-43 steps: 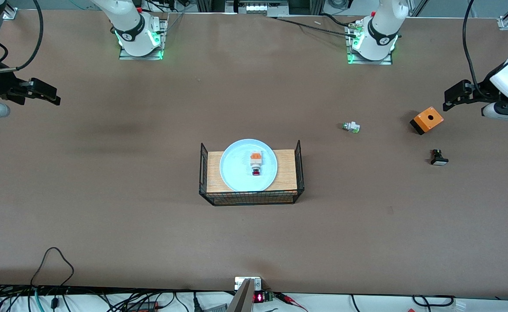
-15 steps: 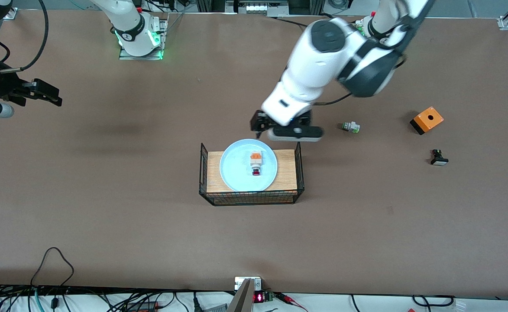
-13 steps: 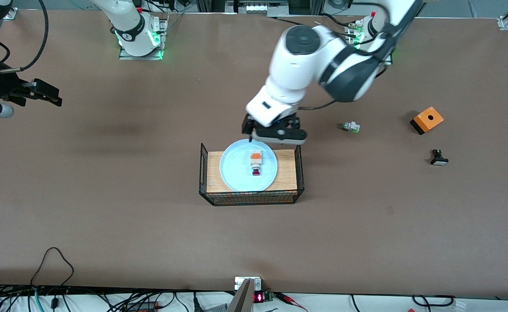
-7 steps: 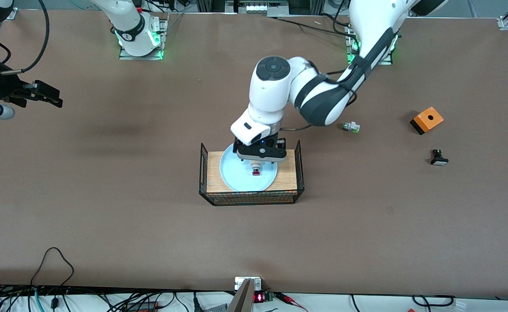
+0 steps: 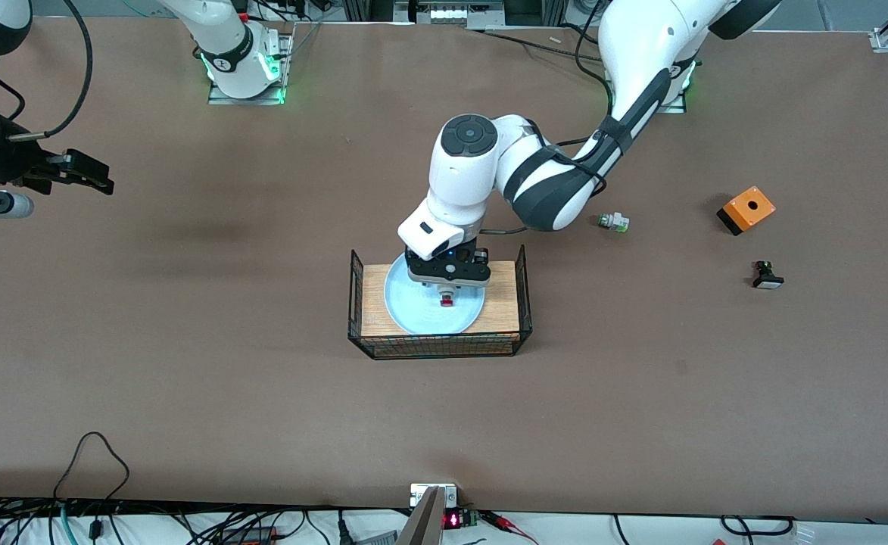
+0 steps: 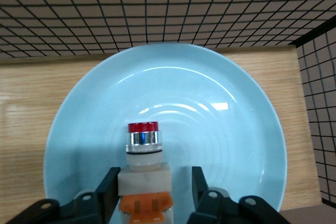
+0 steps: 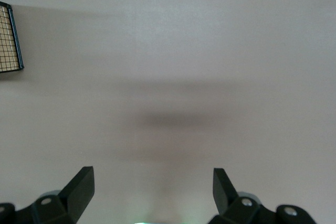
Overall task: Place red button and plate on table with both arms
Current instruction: 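Grasp the red button with the left gripper and lift it, then carry the button toward the orange box while the right gripper reaches the plate, then set the button on the table while the right gripper grasps the plate rim, then lift the blue plate out of the basket with the right gripper, then lower the plate onto the table and open the right gripper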
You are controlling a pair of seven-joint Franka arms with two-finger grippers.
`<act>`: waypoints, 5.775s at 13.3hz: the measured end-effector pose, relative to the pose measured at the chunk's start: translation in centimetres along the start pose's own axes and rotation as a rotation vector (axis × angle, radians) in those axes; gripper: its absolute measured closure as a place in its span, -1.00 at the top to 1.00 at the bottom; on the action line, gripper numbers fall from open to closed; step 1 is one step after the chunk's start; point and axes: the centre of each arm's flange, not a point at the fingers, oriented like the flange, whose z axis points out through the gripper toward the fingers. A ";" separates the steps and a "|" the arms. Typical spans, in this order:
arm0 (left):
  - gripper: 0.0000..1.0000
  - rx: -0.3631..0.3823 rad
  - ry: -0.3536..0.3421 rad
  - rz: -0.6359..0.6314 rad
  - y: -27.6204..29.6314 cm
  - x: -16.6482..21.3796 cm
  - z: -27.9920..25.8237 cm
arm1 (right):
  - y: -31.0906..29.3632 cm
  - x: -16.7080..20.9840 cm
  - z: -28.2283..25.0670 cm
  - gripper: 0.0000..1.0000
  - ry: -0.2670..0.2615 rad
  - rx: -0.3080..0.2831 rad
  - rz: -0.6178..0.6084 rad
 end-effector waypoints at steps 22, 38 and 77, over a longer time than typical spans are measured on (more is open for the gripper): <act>-0.17 0.241 -0.485 0.246 -39.1 8.6 -6.0 | -40.6 1.6 11.6 1.00 0.082 0.168 0.814; 0.70 0.062 -0.279 0.239 -49.1 -0.2 8.7 | -44.8 3.3 21.5 -0.74 0.091 0.165 0.957; 1.00 0.137 -0.212 0.077 -44.9 5.2 -27.7 | 2.1 4.3 33.9 -0.95 0.008 0.071 -0.080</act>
